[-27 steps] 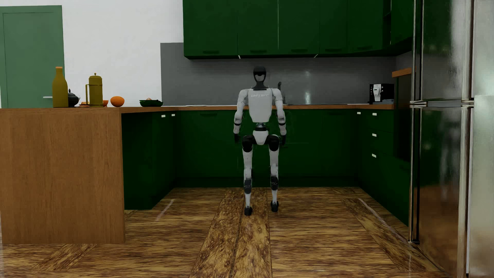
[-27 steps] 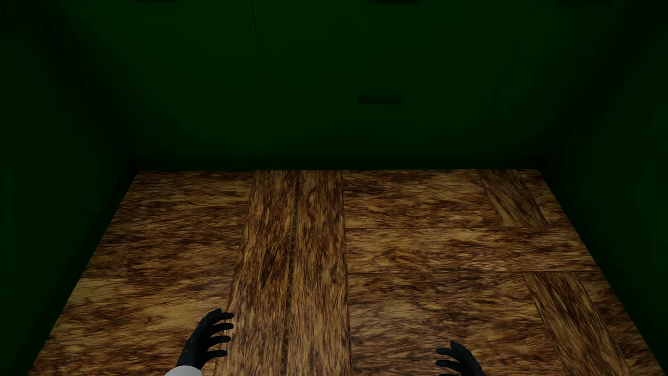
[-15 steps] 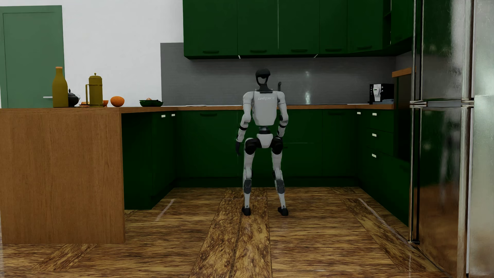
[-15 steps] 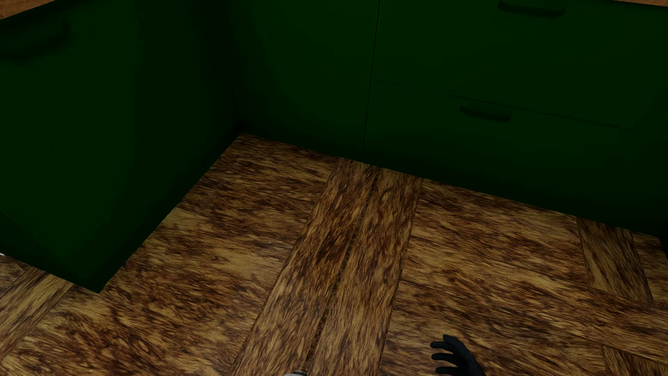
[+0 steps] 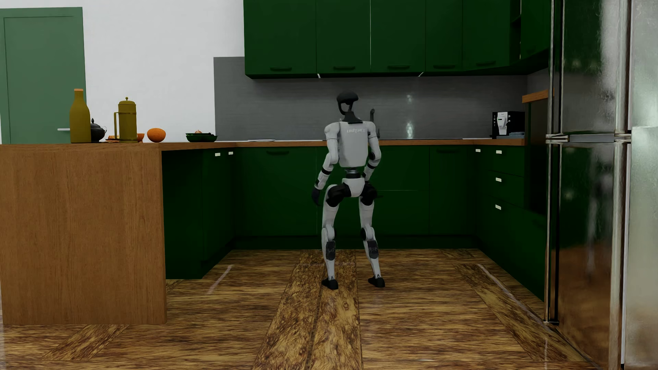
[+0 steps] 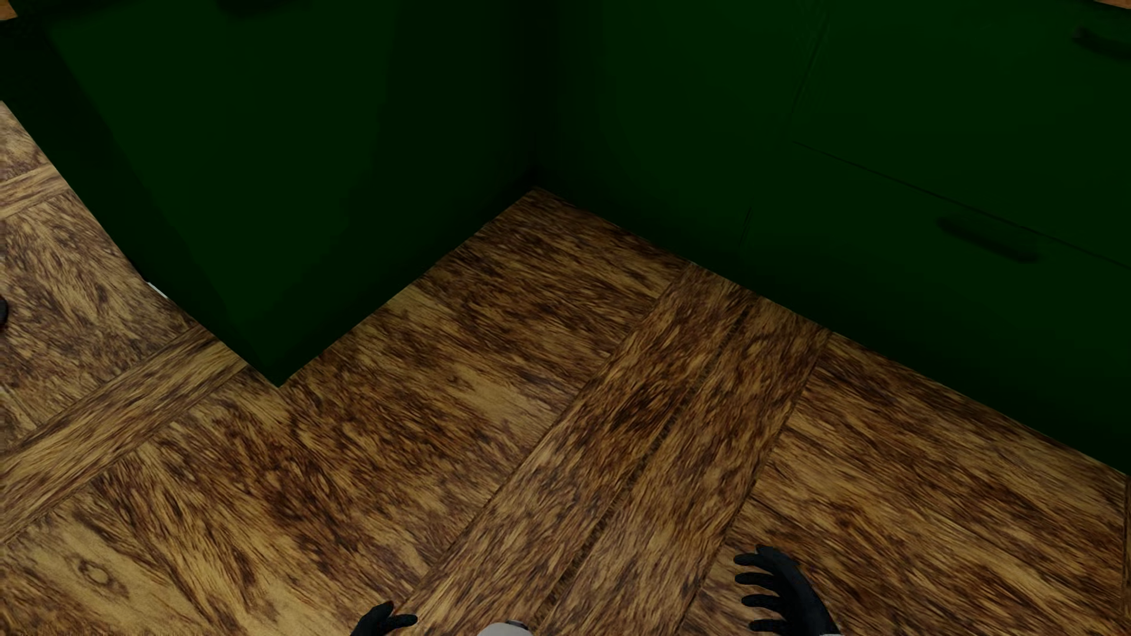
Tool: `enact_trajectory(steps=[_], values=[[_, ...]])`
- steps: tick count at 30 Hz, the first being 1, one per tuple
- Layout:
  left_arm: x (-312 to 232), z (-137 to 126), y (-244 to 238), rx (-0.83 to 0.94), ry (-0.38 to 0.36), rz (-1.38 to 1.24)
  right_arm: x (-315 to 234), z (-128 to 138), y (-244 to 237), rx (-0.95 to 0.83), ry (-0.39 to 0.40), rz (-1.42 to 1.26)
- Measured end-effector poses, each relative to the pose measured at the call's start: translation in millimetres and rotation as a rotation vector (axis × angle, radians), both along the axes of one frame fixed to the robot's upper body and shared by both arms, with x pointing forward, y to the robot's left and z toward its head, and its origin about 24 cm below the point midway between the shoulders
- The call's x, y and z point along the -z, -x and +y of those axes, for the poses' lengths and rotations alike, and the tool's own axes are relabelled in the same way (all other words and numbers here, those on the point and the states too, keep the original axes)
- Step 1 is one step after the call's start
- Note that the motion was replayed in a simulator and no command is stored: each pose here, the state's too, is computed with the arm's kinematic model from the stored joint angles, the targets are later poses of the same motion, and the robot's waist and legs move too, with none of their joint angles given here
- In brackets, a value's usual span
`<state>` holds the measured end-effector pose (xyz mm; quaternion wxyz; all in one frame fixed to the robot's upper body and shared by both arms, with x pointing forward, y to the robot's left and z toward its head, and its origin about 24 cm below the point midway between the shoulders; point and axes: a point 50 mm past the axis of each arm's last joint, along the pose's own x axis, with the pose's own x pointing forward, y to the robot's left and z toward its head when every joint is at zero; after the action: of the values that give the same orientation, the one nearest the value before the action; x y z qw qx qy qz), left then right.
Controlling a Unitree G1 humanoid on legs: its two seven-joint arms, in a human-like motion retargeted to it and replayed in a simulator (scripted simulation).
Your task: Turn left
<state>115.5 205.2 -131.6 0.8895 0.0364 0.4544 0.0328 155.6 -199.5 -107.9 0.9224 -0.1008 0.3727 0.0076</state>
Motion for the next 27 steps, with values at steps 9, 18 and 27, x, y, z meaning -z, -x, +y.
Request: enact_trajectory(steps=[9, 18, 27], values=[[0.5, -15.4, 4.1, 0.008, 0.029, -0.042, 6.8, -9.2, 13.5, 0.008, 0.006, 0.066], [6.5, -14.4, 9.7, 0.001, 0.036, 0.066, 5.8, -1.2, 13.3, -0.008, -0.040, 0.038], [6.6, -9.2, 15.3, 0.015, -0.011, 0.060, 3.7, 15.7, 4.7, -0.038, -0.072, 0.021]])
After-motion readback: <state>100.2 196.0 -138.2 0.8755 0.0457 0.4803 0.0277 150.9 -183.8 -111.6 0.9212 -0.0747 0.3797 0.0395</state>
